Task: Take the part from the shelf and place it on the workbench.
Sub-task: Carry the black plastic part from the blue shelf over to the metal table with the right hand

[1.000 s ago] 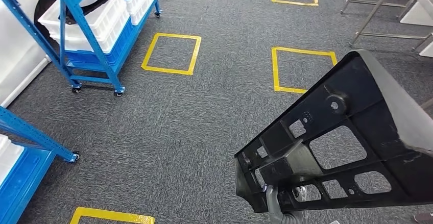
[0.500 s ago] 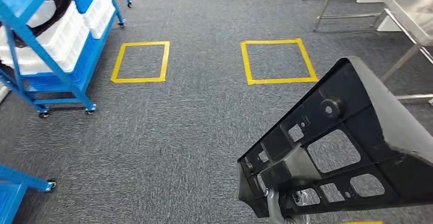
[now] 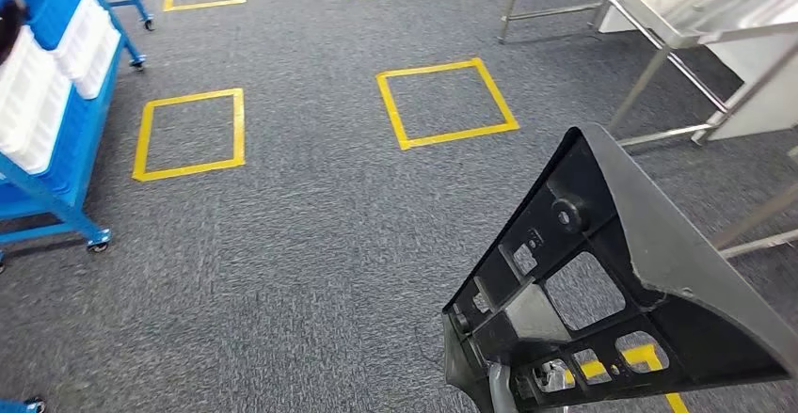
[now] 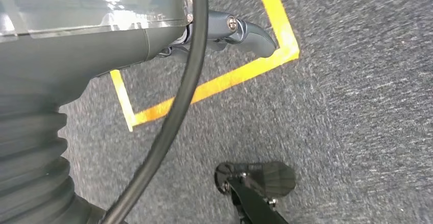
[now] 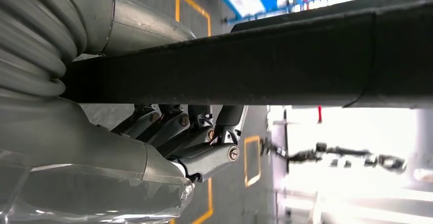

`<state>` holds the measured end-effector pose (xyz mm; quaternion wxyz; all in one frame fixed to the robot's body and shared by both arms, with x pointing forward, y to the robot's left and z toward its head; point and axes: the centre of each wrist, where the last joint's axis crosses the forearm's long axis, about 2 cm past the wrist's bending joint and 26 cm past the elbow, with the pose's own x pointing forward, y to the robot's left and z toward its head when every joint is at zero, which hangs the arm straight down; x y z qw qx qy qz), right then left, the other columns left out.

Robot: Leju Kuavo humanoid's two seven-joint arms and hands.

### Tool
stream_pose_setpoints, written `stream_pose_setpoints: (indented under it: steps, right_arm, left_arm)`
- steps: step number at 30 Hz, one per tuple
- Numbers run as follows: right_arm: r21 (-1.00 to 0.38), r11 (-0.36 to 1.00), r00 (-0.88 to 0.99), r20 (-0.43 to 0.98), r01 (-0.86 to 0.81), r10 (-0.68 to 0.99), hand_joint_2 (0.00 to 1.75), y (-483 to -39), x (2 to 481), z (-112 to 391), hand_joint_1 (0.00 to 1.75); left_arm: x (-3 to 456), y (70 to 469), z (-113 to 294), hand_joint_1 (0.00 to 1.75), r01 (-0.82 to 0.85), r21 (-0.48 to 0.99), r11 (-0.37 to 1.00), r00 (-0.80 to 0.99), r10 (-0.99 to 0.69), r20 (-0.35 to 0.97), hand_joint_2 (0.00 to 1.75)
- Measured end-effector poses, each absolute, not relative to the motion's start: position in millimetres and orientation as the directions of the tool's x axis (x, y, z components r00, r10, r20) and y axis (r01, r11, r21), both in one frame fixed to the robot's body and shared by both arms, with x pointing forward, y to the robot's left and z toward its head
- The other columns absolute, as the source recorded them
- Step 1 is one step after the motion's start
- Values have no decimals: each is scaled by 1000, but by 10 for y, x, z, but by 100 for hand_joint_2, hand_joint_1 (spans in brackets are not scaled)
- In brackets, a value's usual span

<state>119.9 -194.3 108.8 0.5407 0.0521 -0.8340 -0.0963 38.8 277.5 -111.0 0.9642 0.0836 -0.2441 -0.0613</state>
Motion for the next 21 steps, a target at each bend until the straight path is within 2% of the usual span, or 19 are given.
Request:
stream_pose_setpoints:
  steps: [21]
  right_arm:
    - [216, 976, -407, 895, 36, -183, 175, -1963, 1139, 1100, 175]
  left_arm:
    - [442, 2778, -1105, 0, 87, 196, 977, 862, -173, 477, 175]
